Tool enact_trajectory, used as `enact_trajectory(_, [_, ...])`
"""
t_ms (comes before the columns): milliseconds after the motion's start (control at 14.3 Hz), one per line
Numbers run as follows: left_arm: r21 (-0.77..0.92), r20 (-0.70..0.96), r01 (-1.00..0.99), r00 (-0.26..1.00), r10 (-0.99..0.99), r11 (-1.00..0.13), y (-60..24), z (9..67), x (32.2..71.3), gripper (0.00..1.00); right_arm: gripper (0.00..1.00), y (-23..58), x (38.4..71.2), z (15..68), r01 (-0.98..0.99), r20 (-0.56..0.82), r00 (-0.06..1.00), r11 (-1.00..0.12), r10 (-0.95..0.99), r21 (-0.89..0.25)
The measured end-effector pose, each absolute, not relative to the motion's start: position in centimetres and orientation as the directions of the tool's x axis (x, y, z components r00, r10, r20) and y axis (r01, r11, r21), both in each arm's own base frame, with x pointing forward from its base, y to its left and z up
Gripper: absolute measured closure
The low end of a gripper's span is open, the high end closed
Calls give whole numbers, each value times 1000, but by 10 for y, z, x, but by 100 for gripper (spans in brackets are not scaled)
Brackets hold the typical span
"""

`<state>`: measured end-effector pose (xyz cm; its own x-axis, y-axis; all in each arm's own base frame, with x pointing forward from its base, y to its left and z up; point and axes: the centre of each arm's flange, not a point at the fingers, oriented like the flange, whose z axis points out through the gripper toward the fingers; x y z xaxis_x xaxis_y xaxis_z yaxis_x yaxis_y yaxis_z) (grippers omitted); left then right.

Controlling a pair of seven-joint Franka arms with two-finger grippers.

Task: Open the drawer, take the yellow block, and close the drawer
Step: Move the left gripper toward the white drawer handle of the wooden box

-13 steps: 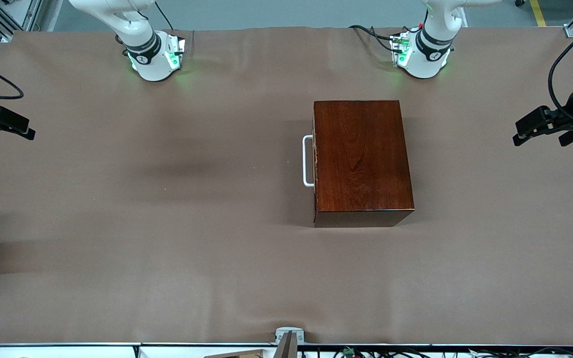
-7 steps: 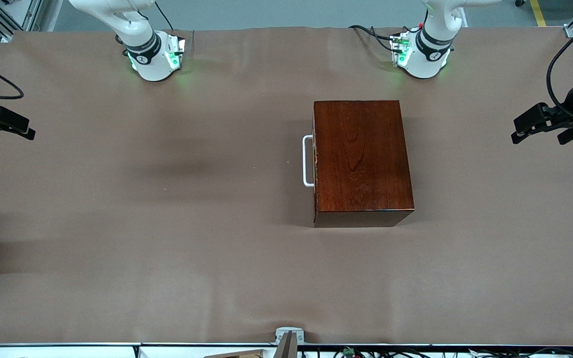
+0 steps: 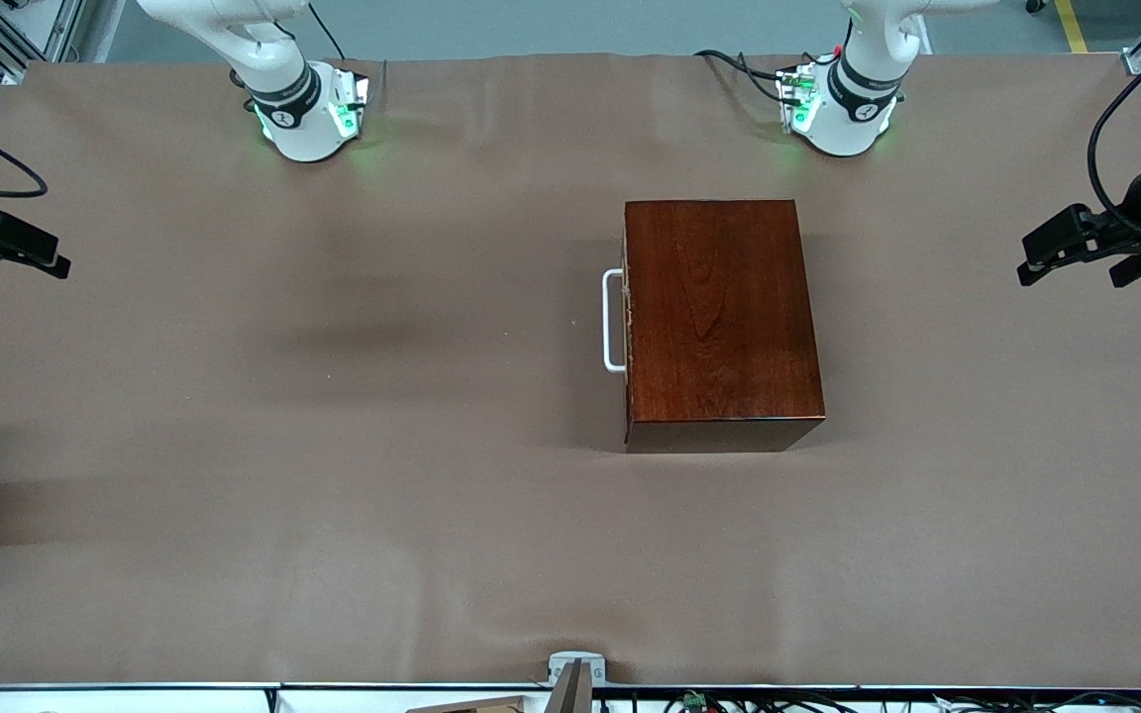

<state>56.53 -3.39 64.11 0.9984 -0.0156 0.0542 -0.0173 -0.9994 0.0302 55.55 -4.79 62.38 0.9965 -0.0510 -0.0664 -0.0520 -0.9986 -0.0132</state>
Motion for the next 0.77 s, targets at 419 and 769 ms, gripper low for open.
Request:
enact_trajectory(419, [30,63,-11,998,-9,-999,-30,644,566,0,0,-47,556,624,-51,-67,996,-999,-50,-13])
enact_trajectory(769, [30,56,-15,998,-13,-999,-32,641,566,0,0,-47,556,623,-51,-67,996,-999,-50,-13])
